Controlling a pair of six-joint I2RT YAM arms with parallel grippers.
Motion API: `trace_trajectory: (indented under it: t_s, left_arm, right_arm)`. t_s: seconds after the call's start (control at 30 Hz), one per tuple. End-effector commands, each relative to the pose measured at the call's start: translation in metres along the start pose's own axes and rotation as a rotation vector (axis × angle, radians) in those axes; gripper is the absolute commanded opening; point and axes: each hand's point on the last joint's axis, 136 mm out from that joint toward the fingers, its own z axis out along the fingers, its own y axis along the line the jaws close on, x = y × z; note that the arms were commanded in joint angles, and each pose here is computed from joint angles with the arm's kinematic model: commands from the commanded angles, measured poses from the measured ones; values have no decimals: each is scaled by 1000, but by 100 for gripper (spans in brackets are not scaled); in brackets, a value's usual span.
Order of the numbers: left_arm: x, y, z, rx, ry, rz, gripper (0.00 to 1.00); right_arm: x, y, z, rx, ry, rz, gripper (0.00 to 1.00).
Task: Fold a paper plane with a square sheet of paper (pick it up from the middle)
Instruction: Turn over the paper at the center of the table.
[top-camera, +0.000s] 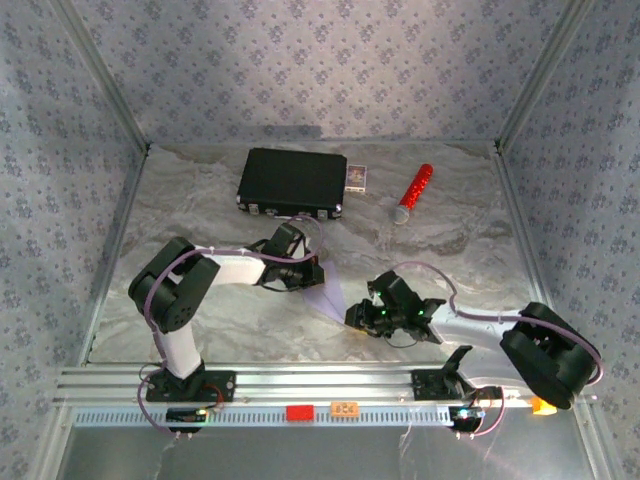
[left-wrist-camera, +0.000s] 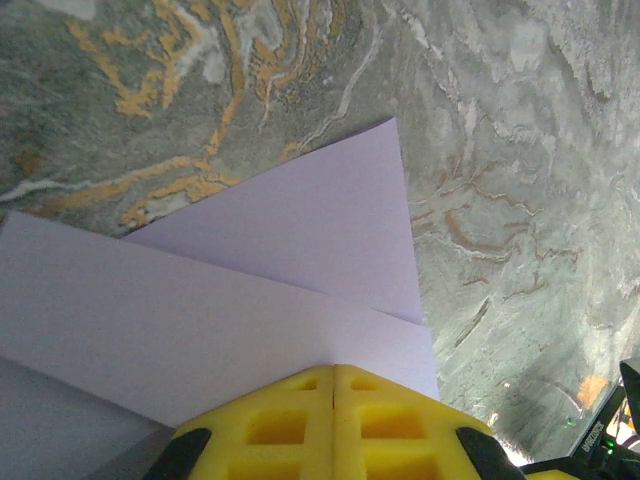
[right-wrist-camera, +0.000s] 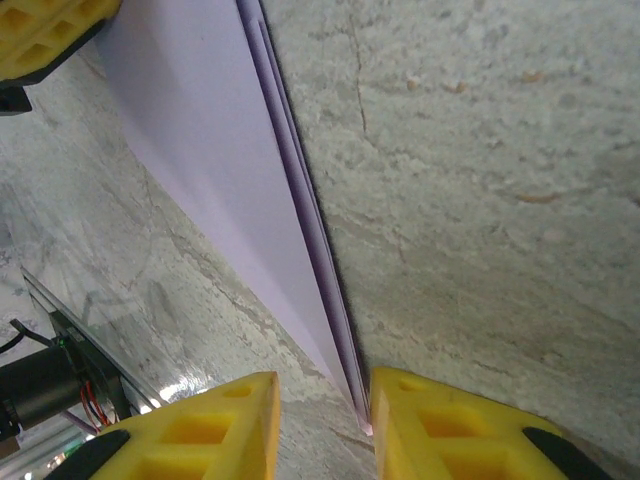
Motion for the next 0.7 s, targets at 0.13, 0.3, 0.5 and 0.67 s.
trace_trajectory:
  t_s: [0.13,0.3,0.5,0.67]
  left_arm:
    - [6,20,-3,-68,8,-38,2]
    - [4,20,-5,-54,3,-55,2]
    - [3,20,-6,-41,1,-66,2]
    - [5,21,-4,-38,10,-68,2]
  right_arm:
    - [-1,-7,-3,45,-2,6,33]
    - [3,-13,-7,65,3,14,33]
    - [5,-4,-3,27,37,3,34]
    - [-3,3,2,1,21,10,33]
